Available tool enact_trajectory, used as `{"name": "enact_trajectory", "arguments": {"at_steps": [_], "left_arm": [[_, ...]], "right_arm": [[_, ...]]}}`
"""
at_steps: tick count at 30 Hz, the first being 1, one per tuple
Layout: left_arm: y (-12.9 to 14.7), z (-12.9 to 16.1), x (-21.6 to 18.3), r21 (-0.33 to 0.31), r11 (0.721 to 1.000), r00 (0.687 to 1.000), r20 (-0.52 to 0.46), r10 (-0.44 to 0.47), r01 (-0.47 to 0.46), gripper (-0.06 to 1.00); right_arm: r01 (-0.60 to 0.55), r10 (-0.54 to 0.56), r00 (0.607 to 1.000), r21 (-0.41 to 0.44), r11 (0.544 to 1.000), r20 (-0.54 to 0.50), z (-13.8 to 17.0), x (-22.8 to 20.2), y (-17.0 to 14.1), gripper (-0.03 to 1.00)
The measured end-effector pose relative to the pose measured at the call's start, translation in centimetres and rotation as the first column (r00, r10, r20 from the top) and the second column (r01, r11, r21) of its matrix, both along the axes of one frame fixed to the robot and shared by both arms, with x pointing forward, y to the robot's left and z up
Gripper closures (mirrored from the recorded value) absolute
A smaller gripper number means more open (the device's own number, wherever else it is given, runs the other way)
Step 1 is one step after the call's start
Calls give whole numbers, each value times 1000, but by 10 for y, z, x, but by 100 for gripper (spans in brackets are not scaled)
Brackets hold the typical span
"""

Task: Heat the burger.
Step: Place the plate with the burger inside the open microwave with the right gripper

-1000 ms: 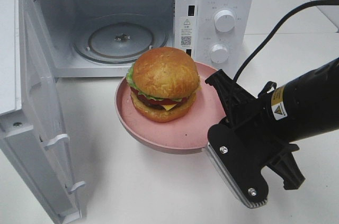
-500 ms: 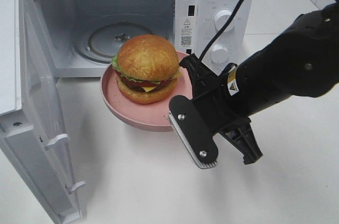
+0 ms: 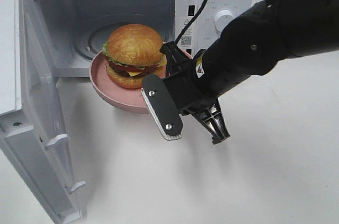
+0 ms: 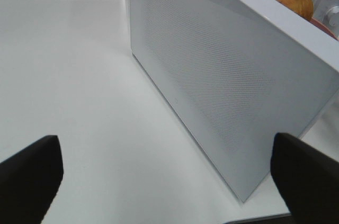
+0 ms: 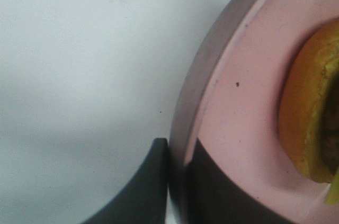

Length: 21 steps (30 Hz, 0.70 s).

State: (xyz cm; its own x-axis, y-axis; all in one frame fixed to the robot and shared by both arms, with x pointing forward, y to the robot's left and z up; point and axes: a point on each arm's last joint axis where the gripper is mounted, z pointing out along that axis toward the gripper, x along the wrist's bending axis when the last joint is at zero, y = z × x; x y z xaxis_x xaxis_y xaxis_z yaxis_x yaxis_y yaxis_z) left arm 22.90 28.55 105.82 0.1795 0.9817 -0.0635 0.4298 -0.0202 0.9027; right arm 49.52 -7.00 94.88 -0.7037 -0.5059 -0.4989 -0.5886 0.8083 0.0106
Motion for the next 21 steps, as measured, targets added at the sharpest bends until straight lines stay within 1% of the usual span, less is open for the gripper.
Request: {"name": "enact_trajectory", "arguments": {"at_steps": [2,6,7,10,12,16,21], "left_arm": [[0,0,0,0,1000,1000,0,0,0,-4],[0,0,0,0,1000,1000,0,0,0,-4],[0,0,0,0,1000,1000,0,0,0,-4],[0,0,0,0,1000,1000,0,0,0,-4],[0,0,0,0,1000,1000,0,0,0,-4],[0,0,0,0,1000,1000,0,0,0,-4],[0,0,0,0,1000,1000,0,0,0,-4]], "right_arm": [[9,-9,1000,-3,1000,5,-1,10,8,93],[35,-35,999,-1,999,7,-1,18,13,93],[56,-56,998,10,998,11,1,23,17,93],[60,-61,998,13,998,14,1,25,19,93],[79,-79,997,24,997,26,4,34,26,93],[84,-85,996,32,996,30,4,40,32,93],[80,-81,996,19,997,36,1,48,39,93]]}}
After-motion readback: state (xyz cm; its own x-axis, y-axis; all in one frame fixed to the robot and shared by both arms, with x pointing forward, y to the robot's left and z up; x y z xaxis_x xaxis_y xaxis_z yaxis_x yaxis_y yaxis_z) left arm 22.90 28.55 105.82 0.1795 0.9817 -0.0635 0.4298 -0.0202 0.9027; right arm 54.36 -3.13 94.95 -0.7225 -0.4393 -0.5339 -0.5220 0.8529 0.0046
